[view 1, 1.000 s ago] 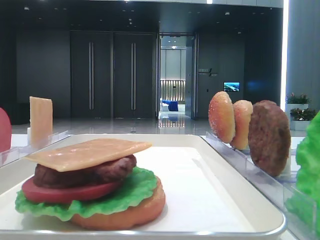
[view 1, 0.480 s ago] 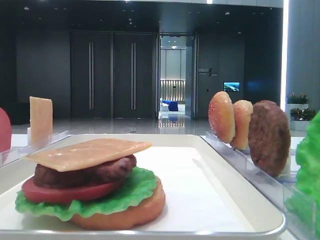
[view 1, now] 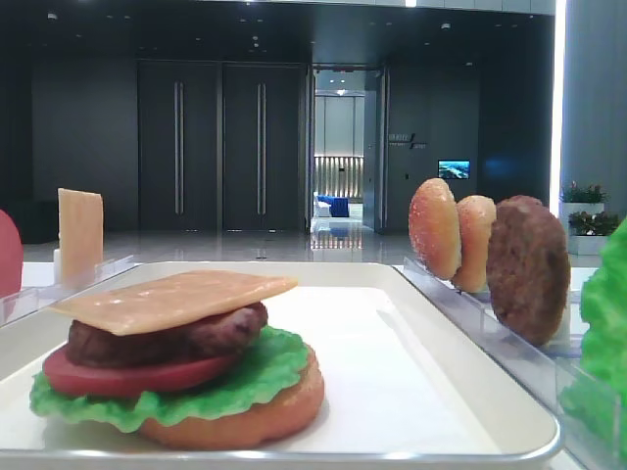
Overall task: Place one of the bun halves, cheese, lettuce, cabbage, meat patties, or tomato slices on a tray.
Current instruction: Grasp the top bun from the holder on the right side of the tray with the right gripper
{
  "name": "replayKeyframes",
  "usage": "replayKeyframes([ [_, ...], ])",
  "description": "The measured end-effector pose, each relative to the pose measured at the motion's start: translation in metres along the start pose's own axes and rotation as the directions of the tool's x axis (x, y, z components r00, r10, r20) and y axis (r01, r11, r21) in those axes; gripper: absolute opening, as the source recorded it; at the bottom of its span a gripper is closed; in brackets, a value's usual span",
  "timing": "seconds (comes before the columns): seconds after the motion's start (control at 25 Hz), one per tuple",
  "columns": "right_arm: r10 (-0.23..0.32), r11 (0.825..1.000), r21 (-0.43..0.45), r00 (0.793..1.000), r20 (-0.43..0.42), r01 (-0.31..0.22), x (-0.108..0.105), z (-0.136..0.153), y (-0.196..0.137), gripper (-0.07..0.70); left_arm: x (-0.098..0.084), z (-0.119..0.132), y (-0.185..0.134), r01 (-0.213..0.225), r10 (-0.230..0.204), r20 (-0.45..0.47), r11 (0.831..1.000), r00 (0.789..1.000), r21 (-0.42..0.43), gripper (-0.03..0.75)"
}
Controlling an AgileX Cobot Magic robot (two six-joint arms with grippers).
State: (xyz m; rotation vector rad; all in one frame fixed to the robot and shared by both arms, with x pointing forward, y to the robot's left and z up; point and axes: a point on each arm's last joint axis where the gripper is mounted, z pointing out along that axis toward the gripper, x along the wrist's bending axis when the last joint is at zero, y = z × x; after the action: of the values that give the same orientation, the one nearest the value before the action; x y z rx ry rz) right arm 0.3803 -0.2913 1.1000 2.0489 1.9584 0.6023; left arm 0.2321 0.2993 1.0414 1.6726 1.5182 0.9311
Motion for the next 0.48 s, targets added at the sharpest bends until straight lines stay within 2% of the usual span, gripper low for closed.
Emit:
replayKeyframes([
  [0.24,-0.007,1.0,0.026,1.0,0.0,0.007,0.002,0.003,0.05,0.455,0.0,0.0,0.0,0.0,0.0,0.0,1.0,1.0,0.001,0.692],
  [0.48,-0.025,0.997,0.067,1.0,-0.001,0.025,0.003,0.013,0.085,0.455,0.0,0.0,0.0,0.0,0.0,0.0,1.0,1.0,0.001,0.692],
])
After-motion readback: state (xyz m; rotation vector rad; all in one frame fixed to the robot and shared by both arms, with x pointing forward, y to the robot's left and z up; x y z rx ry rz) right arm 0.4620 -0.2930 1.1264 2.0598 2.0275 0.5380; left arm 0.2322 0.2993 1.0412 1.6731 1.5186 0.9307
